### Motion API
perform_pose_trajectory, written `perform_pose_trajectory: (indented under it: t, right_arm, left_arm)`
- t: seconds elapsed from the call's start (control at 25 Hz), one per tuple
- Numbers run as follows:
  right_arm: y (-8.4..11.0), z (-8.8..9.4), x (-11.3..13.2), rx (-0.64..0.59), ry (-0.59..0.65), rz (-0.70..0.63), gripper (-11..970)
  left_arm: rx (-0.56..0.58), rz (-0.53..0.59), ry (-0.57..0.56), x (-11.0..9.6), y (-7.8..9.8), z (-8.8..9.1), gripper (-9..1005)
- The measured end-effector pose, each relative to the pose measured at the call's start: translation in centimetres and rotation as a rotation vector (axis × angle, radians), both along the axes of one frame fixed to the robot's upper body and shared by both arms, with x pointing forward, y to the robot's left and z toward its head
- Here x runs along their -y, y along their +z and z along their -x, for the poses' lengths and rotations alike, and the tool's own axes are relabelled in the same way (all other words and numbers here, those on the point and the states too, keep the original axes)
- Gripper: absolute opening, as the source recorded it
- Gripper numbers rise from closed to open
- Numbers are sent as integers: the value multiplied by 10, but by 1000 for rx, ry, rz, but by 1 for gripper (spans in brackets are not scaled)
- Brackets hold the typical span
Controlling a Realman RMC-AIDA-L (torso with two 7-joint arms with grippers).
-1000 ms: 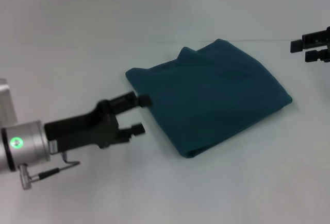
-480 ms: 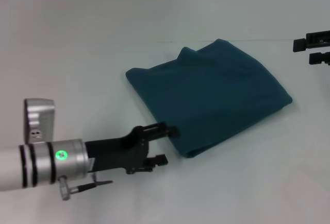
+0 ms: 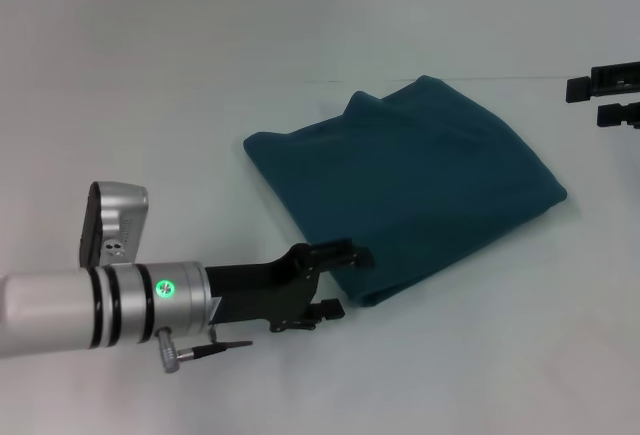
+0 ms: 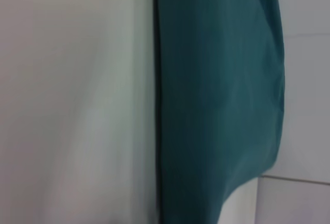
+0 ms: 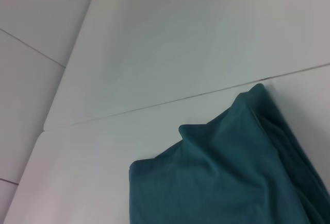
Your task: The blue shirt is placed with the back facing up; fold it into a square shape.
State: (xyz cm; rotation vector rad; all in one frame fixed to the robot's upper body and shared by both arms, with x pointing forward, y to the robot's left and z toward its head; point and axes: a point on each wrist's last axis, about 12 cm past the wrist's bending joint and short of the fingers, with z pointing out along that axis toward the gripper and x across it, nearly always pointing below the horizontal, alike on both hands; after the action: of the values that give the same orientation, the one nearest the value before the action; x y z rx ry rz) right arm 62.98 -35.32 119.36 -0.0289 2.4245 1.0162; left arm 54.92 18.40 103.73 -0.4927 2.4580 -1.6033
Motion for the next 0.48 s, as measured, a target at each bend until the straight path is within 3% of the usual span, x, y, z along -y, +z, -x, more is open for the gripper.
perform_pose_trajectory:
  t: [0.48]
  right_arm:
    - [0, 0, 3, 10, -17, -9, 825]
  left_arm:
    - [-2, -44, -9, 21, -4, -10, 852]
